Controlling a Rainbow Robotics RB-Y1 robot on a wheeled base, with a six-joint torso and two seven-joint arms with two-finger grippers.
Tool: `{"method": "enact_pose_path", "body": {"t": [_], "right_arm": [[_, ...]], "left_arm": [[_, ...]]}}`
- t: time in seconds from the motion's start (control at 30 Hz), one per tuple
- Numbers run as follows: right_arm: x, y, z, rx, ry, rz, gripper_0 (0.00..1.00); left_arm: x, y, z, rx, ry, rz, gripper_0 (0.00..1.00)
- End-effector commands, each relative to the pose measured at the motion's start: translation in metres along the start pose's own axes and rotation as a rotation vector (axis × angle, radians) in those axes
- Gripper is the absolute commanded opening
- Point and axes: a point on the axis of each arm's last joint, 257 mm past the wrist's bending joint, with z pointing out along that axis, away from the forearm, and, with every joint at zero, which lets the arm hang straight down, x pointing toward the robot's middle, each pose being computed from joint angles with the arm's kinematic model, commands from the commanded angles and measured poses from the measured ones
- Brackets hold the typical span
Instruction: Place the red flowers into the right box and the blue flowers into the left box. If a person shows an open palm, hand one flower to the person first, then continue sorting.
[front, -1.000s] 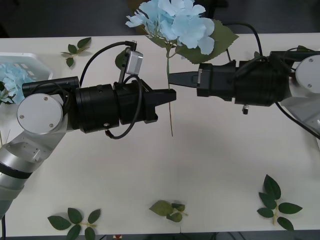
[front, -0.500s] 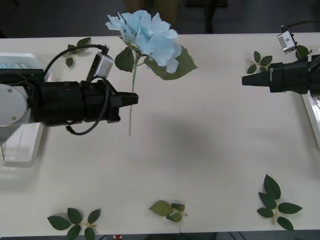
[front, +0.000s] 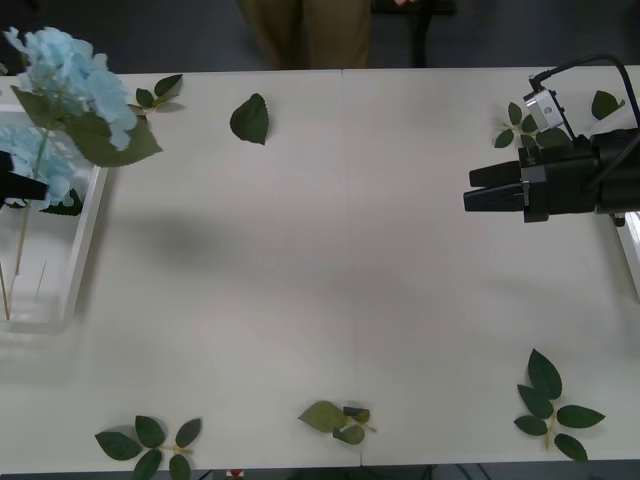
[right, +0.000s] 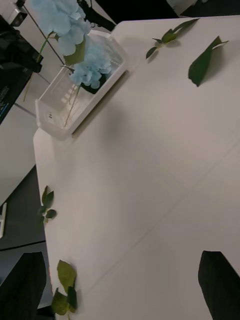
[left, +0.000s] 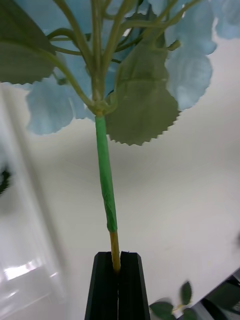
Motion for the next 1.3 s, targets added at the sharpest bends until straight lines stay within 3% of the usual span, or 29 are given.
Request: {"method": "enact_pose_path", "body": {"t": [0.03, 0.13, 0.33, 0.77, 1.3], "right_arm": [[-0.026, 0.019, 0.007, -0.062, -0.028, -0.026, 0.89], [-0.029, 0.028, 0.011, -0.090, -0.033, -0.035, 0.89], [-0.032, 0.037, 0.022, -0.120, -0.056, -0.048, 0.88], [-0.035, 0.033, 0.025, -0.107, -0.078, -0.054, 0.89], [-0.031, 0.031, 0.025, -0.101, -0.082, -0.041, 0.89]], "left_arm": [[0.015, 0.085, -0.056, -0.214, 0.009, -0.015, 0.00], [0.033, 0.136, -0.079, -0.366, 0.038, -0.029, 0.00], [0.043, 0.177, -0.090, -0.481, 0.030, -0.041, 0.00], [0.061, 0.204, -0.035, -0.463, -0.116, -0.148, 0.00], [0.046, 0.196, -0.037, -0.467, -0.123, -0.074, 0.00]]}}
